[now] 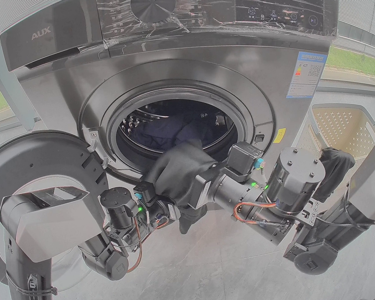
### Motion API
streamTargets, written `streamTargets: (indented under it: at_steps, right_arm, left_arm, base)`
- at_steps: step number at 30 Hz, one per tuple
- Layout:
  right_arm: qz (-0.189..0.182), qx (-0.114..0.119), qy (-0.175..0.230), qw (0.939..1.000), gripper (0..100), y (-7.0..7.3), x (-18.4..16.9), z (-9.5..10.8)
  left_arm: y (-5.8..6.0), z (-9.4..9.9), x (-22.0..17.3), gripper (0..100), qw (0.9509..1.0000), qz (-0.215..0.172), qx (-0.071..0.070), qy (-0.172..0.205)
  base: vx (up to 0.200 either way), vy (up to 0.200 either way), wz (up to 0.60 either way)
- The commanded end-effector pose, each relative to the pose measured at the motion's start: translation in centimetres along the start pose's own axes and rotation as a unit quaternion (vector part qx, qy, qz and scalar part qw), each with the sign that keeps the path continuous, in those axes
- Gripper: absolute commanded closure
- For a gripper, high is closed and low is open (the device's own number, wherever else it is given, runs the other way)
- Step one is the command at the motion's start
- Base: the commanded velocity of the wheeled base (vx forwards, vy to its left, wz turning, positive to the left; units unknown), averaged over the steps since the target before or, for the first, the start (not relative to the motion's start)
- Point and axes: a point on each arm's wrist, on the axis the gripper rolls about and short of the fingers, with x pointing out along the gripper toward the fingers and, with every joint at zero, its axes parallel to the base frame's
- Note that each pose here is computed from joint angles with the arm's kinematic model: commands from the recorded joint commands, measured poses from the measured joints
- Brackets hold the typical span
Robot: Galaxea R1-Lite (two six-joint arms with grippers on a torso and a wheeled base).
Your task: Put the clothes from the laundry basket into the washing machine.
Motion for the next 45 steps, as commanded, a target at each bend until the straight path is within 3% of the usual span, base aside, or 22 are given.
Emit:
streamTargets:
  at_steps: [1,6,11,15,22,24,27,31,36,37,40,45]
  right_arm:
    - [-0.036,-0.007,0.0,0.9993,100,-2.5,-0.5,0.7]
    - [-0.071,-0.018,0.016,0.9972,100,-5.0,-1.4,0.3]
    - [-0.075,-0.019,0.035,0.9964,100,-5.2,-2.0,-0.6]
    - [-0.08,-0.02,0.057,0.9949,100,-5.5,-2.3,-1.9]
    - [-0.069,-0.018,0.078,0.9944,100,-5.0,-2.4,-3.4]
    - [-0.064,-0.017,0.079,0.9947,100,-4.5,-2.3,-3.6]
    - [-0.058,-0.016,0.081,0.9949,100,-4.1,-2.3,-3.7]
    - [-0.048,-0.013,0.08,0.9956,100,-3.4,-2.3,-4.1]
    - [-0.045,-0.01,0.07,0.9965,100,-3.2,-2.1,-3.9]
    - [-0.045,-0.009,0.069,0.9966,0,-3.2,-2.1,-3.9]
    - [-0.044,-0.008,0.068,0.9967,0,-3.2,-2.2,-3.7]
    - [-0.053,-0.019,0.118,0.9914,0,-3.5,-4.7,-4.4]
  left_arm:
    - [0.3,1.9,-0.9,100,0.9997,0.012,-0.006,-0.018]
    - [0.5,3.5,-2.7,100,0.9995,0.016,-0.011,-0.023]
    - [0.2,5.7,-4.1,100,0.9988,0.013,-0.022,-0.042]
    - [-0.4,7.6,-6.1,100,0.9981,0.009,-0.022,-0.057]
    - [-1.5,9.8,-10.5,100,0.9976,-0.005,-0.025,-0.064]
    - [-1.4,10.5,-10.8,100,0.9967,-0.013,-0.019,-0.077]
    - [-1.8,11.1,-11.1,100,0.9957,-0.021,-0.022,-0.087]
    - [-2.6,11.2,-10.9,100,0.995,-0.036,-0.023,-0.091]
    - [-2.7,11.3,-10.9,100,0.9948,-0.037,-0.024,-0.092]
    - [-2.7,11.3,-10.9,100,0.9948,-0.037,-0.024,-0.092]
    - [-2.6,11.3,-10.9,100,0.9949,-0.035,-0.024,-0.092]
    - [-2.2,11.1,-10.7,100,0.9955,-0.026,-0.025,-0.088]
  base:
    - [0.0,0.0,0.0]
    - [0.0,0.0,0.0]
    - [0.0,0.0,0.0]
    - [0.0,0.0,0.0]
    - [0.0,0.0,0.0]
    - [0.0,0.0,0.0]
    - [0.0,0.0,0.0]
    - [0.0,0.0,0.0]
    - [0.0,0.0,0.0]
    - [0.0,0.0,0.0]
    - [0.0,0.0,0.0]
    - [0.0,0.0,0.0]
